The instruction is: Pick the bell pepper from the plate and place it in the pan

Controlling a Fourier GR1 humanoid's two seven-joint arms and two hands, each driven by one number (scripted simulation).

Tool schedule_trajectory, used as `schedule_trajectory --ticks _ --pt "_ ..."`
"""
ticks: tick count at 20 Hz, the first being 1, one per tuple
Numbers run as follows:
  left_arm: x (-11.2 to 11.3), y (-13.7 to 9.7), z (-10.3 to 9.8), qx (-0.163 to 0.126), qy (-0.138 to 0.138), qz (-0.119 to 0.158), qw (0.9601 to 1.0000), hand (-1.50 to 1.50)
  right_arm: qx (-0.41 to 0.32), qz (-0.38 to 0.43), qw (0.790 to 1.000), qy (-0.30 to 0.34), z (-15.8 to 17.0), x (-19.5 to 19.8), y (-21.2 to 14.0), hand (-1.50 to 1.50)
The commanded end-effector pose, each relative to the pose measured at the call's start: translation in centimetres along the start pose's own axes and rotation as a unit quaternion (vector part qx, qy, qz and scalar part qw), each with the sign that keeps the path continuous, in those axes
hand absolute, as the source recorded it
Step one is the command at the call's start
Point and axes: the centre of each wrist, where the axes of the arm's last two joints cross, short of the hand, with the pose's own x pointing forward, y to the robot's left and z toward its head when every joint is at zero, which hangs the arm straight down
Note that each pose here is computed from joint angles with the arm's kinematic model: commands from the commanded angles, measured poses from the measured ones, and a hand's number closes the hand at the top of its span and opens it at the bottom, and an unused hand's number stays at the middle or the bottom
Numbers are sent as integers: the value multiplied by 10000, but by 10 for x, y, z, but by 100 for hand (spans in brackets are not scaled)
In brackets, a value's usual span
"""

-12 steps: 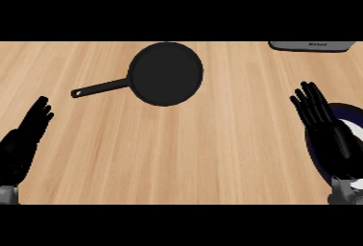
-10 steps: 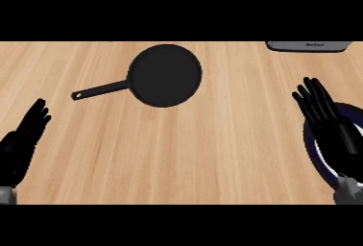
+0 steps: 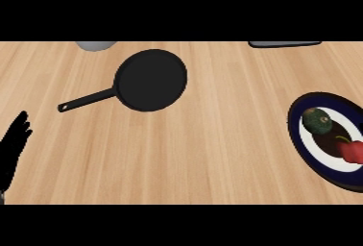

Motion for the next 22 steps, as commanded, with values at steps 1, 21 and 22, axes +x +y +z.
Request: schedule_trajectory --ticks 1,21,22 --pt "-5 -2 -4 145 255 -127 9995 0 -1120 -400 9910 -615 49 -16 -59 150" --pt "4 -44 -26 -123 113 -160 9997 0 1948 4297 8766 947 42 100 -133 -150" --pt "7 -27 -31 -126 158 -187 9996 0 1930 4428 8690 1071 38 92 -119 -150"
